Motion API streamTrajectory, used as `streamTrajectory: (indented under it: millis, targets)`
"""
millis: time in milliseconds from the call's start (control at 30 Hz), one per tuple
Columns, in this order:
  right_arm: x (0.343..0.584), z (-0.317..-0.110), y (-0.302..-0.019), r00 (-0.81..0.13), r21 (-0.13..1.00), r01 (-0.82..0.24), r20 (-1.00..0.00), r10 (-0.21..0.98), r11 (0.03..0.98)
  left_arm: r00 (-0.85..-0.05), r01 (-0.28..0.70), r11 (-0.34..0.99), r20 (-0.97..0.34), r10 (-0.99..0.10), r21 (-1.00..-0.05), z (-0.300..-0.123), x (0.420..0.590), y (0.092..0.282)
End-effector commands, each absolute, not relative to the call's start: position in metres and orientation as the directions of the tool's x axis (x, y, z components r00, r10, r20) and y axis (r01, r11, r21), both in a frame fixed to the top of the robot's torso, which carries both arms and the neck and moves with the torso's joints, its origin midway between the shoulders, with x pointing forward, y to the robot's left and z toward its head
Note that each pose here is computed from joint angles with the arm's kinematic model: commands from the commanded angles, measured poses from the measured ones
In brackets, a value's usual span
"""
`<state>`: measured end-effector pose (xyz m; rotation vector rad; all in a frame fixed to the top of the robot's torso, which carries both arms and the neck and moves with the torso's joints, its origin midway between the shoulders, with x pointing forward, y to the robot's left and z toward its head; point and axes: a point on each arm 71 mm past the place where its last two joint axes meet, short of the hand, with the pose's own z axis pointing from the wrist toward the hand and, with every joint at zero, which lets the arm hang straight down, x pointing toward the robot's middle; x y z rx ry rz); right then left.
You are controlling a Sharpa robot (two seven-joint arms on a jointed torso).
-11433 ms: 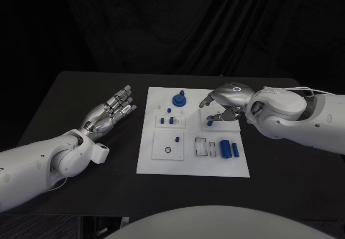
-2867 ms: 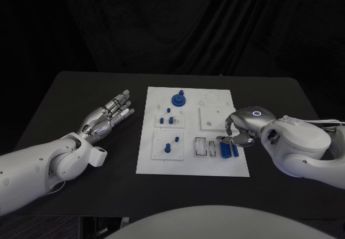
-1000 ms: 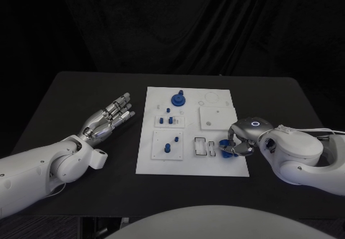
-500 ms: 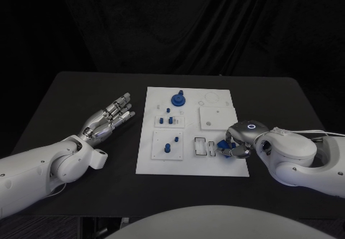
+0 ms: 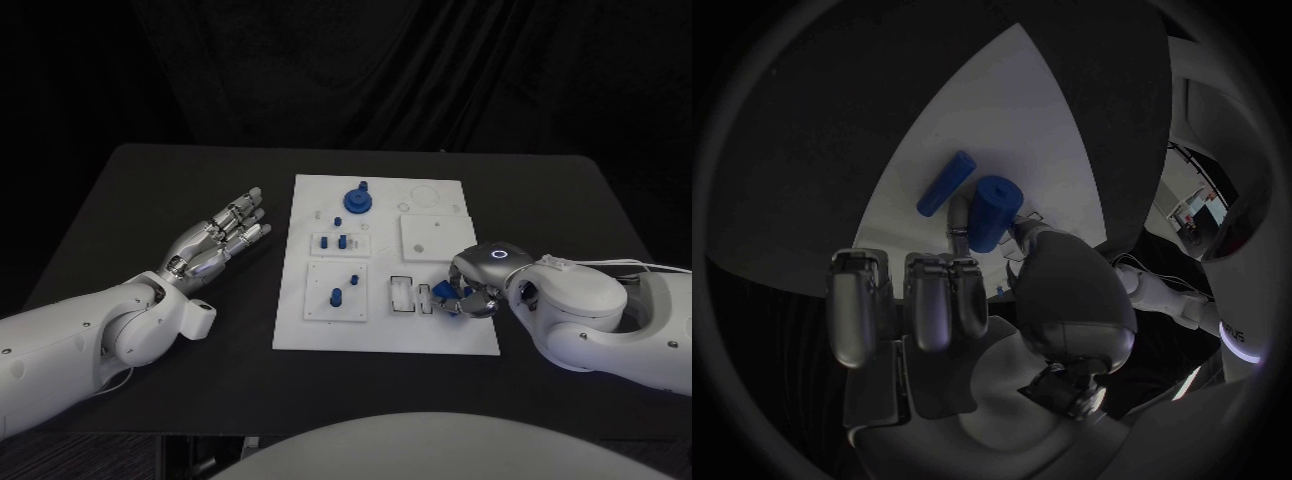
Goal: Assemble the parts on the task board
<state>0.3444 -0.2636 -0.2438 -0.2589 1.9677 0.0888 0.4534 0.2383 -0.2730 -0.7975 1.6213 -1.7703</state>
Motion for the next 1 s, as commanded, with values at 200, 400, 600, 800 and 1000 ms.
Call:
streamTrajectory:
  millis: [200, 400, 600, 800, 1000]
  targets:
    - [0.342, -0.25, -0.261, -0.423, -0.014, -0.224, -0.899, -0.11, 0.975, -0.648, 0.056, -0.111, 0.048, -0.76, -0.992, -0.271, 0.452, 0.237]
    - [0.34, -0.249, -0.262, -0.448, 0.084, -0.171, -0.894, -0.001, 0.982, -0.647, 0.054, -0.11, 0.049, -0.761, -0.992, -0.272, 0.452, 0.238]
    - [0.337, -0.245, -0.266, -0.468, 0.231, -0.08, -0.868, 0.168, 0.97, -0.648, 0.052, -0.11, 0.051, -0.76, -0.993, -0.272, 0.451, 0.237]
    - [0.337, -0.239, -0.268, -0.465, 0.368, 0.017, -0.82, 0.333, 0.93, -0.649, 0.051, -0.111, 0.051, -0.759, -0.993, -0.273, 0.451, 0.237]
    - [0.339, -0.233, -0.267, -0.478, 0.491, 0.138, -0.728, 0.492, 0.86, -0.649, 0.051, -0.111, 0.052, -0.759, -0.993, -0.273, 0.451, 0.236]
